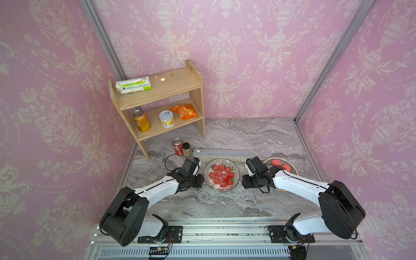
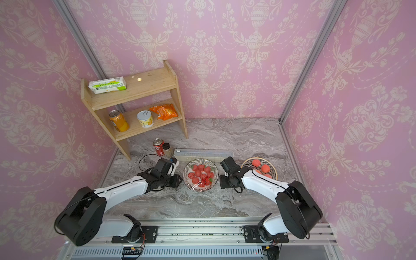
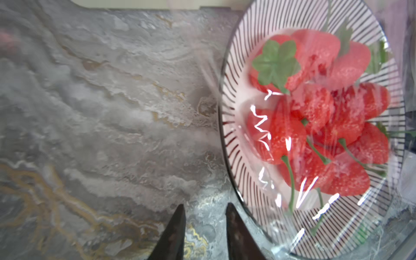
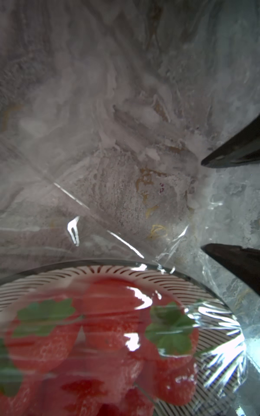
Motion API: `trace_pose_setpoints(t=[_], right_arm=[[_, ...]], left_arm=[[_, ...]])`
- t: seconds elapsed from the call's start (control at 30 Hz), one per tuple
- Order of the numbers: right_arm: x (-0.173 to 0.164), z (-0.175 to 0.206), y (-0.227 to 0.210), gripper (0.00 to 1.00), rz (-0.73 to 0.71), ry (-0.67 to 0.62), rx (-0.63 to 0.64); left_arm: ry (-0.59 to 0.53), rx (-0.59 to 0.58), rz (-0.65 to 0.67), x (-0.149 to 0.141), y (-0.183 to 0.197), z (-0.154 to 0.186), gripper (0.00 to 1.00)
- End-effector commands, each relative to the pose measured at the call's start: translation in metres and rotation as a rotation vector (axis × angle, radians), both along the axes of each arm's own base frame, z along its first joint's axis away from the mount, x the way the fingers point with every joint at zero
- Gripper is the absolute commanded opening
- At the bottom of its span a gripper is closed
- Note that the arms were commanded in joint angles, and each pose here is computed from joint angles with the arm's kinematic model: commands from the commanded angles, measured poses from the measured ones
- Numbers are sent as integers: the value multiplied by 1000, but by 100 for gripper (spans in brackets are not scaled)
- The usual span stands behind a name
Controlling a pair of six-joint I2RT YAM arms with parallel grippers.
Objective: Wrap the plate with plastic wrap
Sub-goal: Cover the plate with plastic wrap.
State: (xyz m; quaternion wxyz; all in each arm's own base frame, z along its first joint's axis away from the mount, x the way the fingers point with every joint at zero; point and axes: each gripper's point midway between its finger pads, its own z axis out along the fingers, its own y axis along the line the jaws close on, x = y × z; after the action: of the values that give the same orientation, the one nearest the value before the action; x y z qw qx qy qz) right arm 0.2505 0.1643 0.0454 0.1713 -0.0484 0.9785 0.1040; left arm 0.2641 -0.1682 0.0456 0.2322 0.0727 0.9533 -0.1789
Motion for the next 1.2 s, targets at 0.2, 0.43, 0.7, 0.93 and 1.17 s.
trace_pose_setpoints(t=[0.2, 0.43, 0.7, 0.93, 1.17], right_arm=[[-27, 62, -34, 90, -137, -71, 45], [-45, 65, 27, 100, -509, 77, 644], [-41, 73, 72, 100, -628, -22, 853], [-43, 60, 94, 100, -664, -21, 869], [-42, 43, 113, 100, -669, 41, 873]], left_arm=[[-88, -37, 185, -7, 37, 67, 60], [172, -531, 459, -40, -12, 69, 74], [202, -737, 624, -43, -41, 63, 99], [233, -848, 681, -37, -68, 51, 99], [263, -889, 716, -33, -76, 39, 99]])
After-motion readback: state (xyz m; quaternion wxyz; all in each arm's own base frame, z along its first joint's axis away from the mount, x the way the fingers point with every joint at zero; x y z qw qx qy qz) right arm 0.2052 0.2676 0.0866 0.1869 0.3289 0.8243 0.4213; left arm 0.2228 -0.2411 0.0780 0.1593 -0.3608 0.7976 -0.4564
